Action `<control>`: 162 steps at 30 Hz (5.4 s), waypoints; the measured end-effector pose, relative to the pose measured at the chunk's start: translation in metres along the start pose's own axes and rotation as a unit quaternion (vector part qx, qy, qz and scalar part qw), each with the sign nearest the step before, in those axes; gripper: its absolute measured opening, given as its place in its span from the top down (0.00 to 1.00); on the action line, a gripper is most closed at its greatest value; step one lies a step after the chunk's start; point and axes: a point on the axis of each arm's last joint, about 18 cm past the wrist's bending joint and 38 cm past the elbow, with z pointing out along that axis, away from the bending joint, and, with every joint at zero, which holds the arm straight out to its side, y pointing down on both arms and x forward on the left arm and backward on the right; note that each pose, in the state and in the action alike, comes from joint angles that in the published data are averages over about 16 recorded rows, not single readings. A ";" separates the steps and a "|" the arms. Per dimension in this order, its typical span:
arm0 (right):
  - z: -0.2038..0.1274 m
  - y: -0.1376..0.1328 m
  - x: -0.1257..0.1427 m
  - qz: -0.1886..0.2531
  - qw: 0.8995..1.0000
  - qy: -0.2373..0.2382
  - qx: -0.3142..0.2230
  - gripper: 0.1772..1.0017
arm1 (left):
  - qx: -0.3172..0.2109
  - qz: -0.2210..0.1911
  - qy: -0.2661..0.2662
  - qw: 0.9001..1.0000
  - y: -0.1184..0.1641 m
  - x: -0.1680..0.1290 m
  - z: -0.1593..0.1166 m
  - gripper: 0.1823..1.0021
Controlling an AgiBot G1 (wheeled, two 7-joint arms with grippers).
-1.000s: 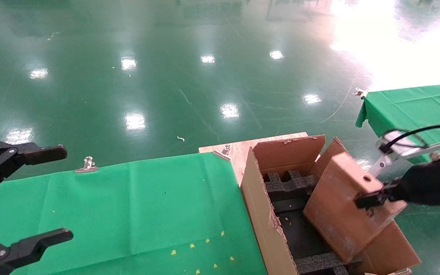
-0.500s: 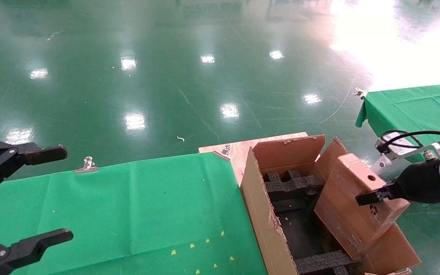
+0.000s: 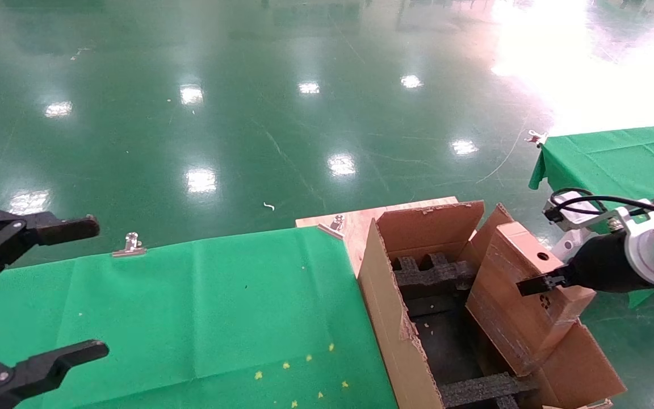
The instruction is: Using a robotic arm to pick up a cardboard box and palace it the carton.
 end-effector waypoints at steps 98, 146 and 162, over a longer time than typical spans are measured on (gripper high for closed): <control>0.141 0.066 -0.059 0.088 0.995 0.033 -0.038 0.78 | 0.000 0.000 0.000 1.000 0.000 0.000 0.000 0.00; -0.014 -0.097 -0.113 0.111 0.959 -0.212 0.151 0.00 | 0.000 0.000 0.000 1.000 0.000 0.000 0.000 0.00; -0.021 -0.093 -0.151 0.020 0.946 -0.290 0.143 0.00 | 0.000 0.000 0.000 1.000 0.000 0.000 0.000 0.00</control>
